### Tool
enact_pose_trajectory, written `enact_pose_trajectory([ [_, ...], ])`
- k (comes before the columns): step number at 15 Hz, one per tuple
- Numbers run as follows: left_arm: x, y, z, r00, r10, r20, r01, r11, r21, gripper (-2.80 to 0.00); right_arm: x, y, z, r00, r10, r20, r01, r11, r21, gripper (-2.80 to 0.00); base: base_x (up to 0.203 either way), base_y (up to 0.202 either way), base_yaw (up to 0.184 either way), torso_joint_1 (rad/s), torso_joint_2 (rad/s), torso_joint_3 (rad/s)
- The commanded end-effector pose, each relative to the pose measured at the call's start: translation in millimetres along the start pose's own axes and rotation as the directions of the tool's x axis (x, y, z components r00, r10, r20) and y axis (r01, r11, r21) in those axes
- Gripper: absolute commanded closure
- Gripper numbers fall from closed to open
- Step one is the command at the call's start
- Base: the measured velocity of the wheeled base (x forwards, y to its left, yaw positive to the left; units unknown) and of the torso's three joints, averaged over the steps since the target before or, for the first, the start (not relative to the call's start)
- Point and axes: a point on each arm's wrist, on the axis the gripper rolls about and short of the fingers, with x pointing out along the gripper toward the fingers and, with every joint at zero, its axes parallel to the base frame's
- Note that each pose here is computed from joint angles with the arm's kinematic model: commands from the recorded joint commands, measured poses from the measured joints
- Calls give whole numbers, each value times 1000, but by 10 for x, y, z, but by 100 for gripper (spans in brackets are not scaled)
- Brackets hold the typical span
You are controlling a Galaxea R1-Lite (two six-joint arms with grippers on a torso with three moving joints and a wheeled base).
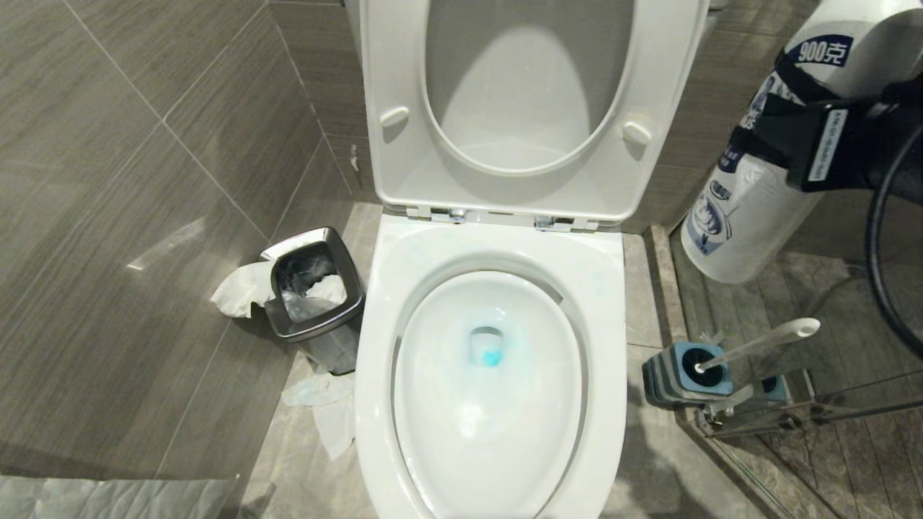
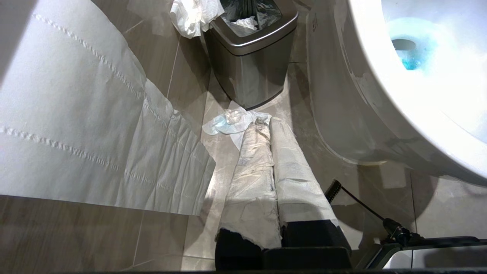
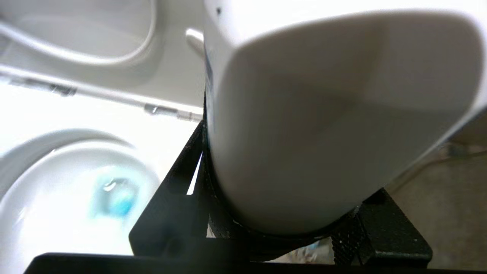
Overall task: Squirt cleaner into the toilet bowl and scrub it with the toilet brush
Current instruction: Place the cleaning agent on the floor
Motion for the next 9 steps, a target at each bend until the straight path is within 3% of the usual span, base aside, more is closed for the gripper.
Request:
enact_pose_trajectory([
  [1,2,0,-8,1000,0,-3,0,1000,0,0,-157,-226,64,999,43,-4,-43,999,25,0,0,0,0,0,0,0],
  [4,2,0,-8,1000,0,-3,0,1000,0,0,-236,-452,4,997,67,-36,-66,998,15,0,0,0,0,0,0,0],
  [9,2,0,-8,1000,0,-3,0,1000,0,0,-134,-739,-118,997,12,-70,-11,1000,14,0,0,0,0,0,0,0],
])
